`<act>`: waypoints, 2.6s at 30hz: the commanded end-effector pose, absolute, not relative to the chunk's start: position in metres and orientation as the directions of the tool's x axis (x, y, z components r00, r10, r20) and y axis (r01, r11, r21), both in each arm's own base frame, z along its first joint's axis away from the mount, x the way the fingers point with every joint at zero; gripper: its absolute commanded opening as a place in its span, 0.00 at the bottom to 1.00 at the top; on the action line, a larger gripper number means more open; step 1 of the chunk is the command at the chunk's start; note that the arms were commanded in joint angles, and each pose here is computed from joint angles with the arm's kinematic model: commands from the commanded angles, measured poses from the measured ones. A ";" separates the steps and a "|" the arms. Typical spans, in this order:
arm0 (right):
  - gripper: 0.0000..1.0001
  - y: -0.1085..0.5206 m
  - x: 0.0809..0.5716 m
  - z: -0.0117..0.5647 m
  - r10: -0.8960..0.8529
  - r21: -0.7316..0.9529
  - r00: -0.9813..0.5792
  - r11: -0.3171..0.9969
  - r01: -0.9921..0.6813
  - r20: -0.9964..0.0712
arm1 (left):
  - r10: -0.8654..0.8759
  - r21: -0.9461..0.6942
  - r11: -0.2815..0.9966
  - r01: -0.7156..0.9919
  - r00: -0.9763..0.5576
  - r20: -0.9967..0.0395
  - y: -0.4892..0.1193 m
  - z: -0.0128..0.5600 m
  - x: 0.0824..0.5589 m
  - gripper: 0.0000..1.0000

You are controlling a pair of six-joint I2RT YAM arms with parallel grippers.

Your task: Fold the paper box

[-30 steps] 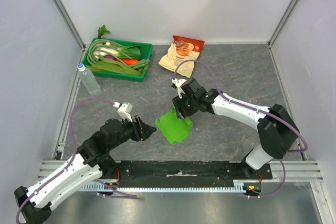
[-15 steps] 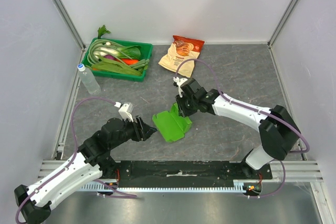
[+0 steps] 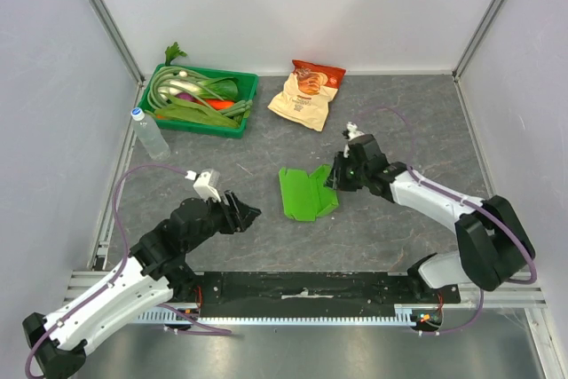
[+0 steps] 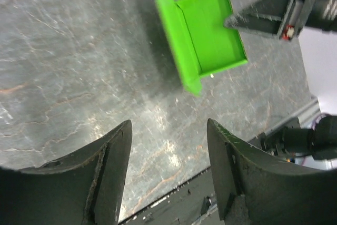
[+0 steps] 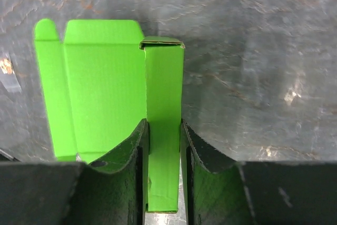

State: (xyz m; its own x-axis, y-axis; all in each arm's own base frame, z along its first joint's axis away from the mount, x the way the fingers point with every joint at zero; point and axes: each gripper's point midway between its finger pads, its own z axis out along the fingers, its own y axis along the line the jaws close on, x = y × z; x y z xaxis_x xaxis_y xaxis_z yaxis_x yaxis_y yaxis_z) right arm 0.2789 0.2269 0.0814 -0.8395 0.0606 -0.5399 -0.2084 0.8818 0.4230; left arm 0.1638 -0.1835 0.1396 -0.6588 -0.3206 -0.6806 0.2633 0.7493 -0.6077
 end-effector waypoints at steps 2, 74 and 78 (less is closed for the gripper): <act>0.14 0.226 0.297 0.096 0.384 0.662 -0.763 0.746 -0.075 -0.520 | -0.409 -0.588 0.795 0.151 -0.583 -0.702 -0.175 0.164 0.194 0.68; 0.92 0.169 0.289 0.122 0.129 0.412 -0.666 0.865 -0.287 -0.735 | -0.251 0.024 0.961 -0.275 -0.907 -0.338 -0.096 -0.004 0.216 0.51; 0.91 0.169 0.290 0.121 0.130 0.413 -0.668 0.865 -0.285 -0.732 | -0.241 0.012 0.965 -0.263 -0.901 -0.361 -0.096 0.002 0.217 0.31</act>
State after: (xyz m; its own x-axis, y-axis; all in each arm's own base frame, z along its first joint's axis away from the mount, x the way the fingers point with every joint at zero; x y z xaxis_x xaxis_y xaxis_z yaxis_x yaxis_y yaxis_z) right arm 0.2882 0.1687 0.1128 -0.6862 0.1234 -0.7169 -0.2718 0.8707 0.4100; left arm 0.2235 -0.0993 0.0129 -0.8897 -0.2612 -0.3744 -0.2796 0.9601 -0.0053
